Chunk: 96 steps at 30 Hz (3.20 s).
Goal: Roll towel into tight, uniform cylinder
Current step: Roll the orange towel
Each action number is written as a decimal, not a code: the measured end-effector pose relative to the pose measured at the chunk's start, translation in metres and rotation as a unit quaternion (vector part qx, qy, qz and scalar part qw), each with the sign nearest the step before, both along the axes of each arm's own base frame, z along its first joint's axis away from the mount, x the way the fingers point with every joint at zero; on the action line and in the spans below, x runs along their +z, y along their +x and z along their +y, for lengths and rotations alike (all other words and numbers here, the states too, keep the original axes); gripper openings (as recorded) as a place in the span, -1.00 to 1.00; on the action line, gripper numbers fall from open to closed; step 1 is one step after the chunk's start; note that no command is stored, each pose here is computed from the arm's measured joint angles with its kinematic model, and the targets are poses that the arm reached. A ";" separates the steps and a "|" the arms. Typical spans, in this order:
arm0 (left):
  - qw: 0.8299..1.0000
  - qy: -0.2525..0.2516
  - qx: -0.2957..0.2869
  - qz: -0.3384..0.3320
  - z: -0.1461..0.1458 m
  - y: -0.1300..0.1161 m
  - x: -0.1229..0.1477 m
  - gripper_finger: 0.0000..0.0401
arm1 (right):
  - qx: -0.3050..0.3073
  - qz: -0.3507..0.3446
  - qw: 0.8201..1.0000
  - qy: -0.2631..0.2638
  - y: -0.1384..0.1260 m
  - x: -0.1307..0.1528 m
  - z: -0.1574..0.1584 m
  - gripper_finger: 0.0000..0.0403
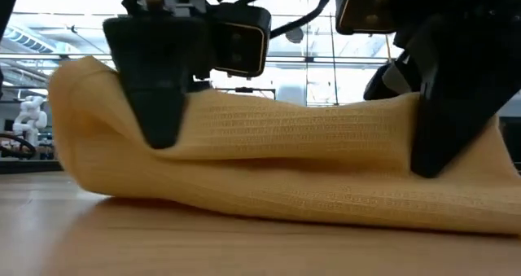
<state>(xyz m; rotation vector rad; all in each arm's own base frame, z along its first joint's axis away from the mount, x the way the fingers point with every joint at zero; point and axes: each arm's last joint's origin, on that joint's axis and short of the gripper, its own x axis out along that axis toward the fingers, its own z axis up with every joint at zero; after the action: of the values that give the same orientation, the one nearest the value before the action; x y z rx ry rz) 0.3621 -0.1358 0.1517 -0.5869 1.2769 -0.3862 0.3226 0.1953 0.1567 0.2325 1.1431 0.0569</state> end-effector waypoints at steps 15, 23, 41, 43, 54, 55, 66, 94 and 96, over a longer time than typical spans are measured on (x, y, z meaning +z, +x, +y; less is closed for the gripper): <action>1.000 -0.012 0.008 -0.016 -0.016 -0.012 0.028 -0.73 | 0.081 -0.015 0.991 0.105 0.020 0.005 -0.018 -0.98; 1.000 0.023 0.007 0.010 -0.037 -0.026 0.021 -0.31 | 0.056 -0.042 0.986 0.154 0.020 -0.014 -0.030 -0.98; 0.981 0.167 0.061 -0.073 -0.017 -0.078 0.104 0.14 | 0.032 -0.029 0.982 0.183 0.023 -0.016 -0.042 -0.98; 0.970 0.199 0.093 -0.105 -0.027 -0.083 0.107 0.14 | 0.020 -0.024 0.982 0.189 0.024 -0.016 -0.042 -0.98; 0.933 0.247 0.208 -0.157 -0.093 -0.114 0.086 0.14 | -0.012 -0.004 0.975 0.223 0.024 -0.015 -0.041 -0.97; 0.931 0.246 0.204 -0.174 -0.099 -0.116 0.085 0.14 | -0.013 -0.004 0.975 0.223 0.024 -0.015 -0.041 -0.97; 0.875 0.359 -0.048 -0.321 -0.158 -0.108 0.028 0.14 | -0.002 -0.003 0.974 0.227 0.024 -0.014 -0.041 -0.97; 0.887 0.388 0.000 -0.249 -0.135 -0.090 0.011 0.78 | -0.007 0.013 0.971 0.240 0.022 -0.015 -0.040 -0.97; 0.875 0.410 -0.008 -0.256 -0.135 -0.089 0.007 0.72 | -0.007 0.013 0.971 0.240 0.022 -0.015 -0.040 -0.97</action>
<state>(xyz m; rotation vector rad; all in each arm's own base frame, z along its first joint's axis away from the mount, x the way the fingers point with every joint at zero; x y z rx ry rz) 0.2729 -0.2706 0.1588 0.2504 0.8137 0.0210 0.3449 0.1553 0.1418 0.6722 1.1418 0.3214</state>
